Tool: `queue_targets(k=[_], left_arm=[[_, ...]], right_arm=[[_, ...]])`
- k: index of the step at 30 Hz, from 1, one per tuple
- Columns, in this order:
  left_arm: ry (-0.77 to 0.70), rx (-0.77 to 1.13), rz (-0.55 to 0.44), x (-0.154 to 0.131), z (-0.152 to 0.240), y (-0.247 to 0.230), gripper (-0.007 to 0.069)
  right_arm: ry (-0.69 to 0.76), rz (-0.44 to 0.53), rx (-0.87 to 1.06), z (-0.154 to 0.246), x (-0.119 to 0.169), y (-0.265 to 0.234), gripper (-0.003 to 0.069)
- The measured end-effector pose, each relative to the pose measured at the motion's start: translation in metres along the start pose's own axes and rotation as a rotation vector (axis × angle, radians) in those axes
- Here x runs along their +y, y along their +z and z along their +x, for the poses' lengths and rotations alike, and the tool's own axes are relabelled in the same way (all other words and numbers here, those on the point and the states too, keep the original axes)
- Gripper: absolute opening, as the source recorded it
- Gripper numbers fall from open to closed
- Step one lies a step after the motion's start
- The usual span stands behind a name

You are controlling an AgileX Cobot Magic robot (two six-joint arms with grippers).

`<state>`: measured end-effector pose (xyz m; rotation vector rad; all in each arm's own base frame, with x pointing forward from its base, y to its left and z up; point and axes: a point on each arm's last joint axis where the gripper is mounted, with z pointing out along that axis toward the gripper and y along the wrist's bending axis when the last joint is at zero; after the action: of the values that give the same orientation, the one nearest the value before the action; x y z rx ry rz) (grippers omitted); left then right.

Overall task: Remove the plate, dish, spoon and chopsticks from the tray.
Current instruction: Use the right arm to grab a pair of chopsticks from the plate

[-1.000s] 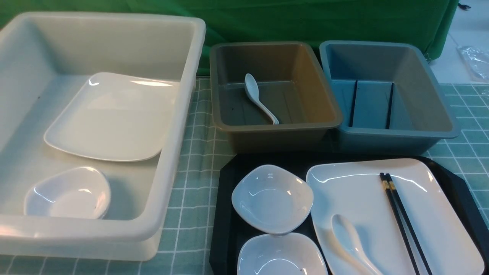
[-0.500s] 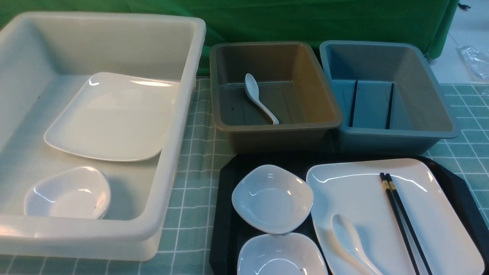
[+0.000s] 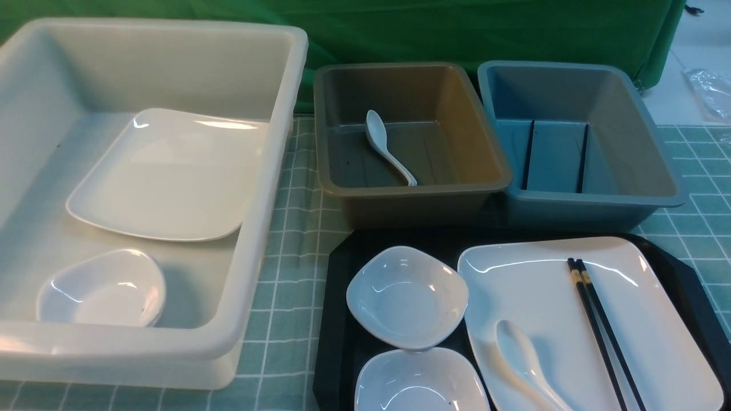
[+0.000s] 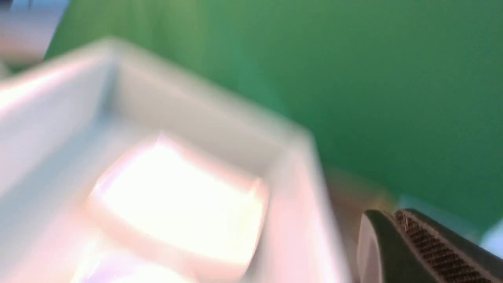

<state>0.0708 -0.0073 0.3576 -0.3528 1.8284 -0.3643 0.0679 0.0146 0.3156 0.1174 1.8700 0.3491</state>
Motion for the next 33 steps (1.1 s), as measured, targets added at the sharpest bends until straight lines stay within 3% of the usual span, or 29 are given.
queue_targets(k=[2, 3, 4, 6, 11, 14, 18, 20, 21, 23, 24, 27, 33], left_arm=[[0.074, 0.292, -0.010, -0.007, -0.003, 0.025, 0.0018], [0.080, 0.293, -0.004, -0.007, -0.002, 0.025, 0.0018], [0.099, 0.453, 0.005, -0.008, 0.001, 0.044, 0.0018], [0.111, 0.597, 0.025, -0.007, 0.006, 0.067, 0.0018], [0.138, 0.778, 0.020, 0.000, 0.019, 0.102, 0.0011], [0.164, 0.838, 0.077, -0.009, 0.028, 0.111, 0.0003], [0.282, 0.881, 0.218, -0.039, 0.043, 0.106, 0.0001], [0.318, 0.928, 0.252, -0.052, 0.053, 0.101, 0.0001], [0.325, 0.939, 0.256, -0.055, 0.055, 0.101, 0.0001], [0.395, 1.002, 0.278, -0.069, 0.070, 0.098, 0.0000], [0.404, 1.014, 0.279, -0.072, 0.074, 0.098, 0.0000], [0.419, 1.021, 0.290, -0.081, 0.082, 0.099, 0.0000], [0.432, 0.982, 0.288, -0.084, 0.084, 0.104, 0.0000]], right_arm=[[-0.067, 0.025, 0.222, -0.017, 0.006, 0.021, 0.0025], [-0.083, 0.036, 0.279, -0.019, 0.007, 0.025, 0.0025], [-0.125, 0.047, 0.402, -0.029, 0.010, 0.041, 0.0022], [-0.164, 0.068, 0.637, -0.033, 0.010, 0.069, 0.0022], [-0.202, 0.077, 0.898, -0.033, 0.008, 0.122, 0.0022], [-0.195, 0.090, 1.014, -0.024, 0.002, 0.162, 0.0032], [-0.178, 0.107, 1.128, -0.008, -0.005, 0.202, 0.0170], [-0.173, 0.113, 1.147, -0.002, -0.008, 0.220, 0.0279], [-0.173, 0.114, 1.146, -0.002, -0.008, 0.222, 0.0291], [-0.168, 0.122, 1.152, 0.010, -0.014, 0.248, 0.0444], [-0.166, 0.125, 1.158, 0.015, -0.016, 0.256, 0.0476], [-0.161, 0.132, 1.176, 0.026, -0.021, 0.274, 0.0518], [-0.152, 0.143, 1.246, 0.049, -0.029, 0.293, 0.0526]])
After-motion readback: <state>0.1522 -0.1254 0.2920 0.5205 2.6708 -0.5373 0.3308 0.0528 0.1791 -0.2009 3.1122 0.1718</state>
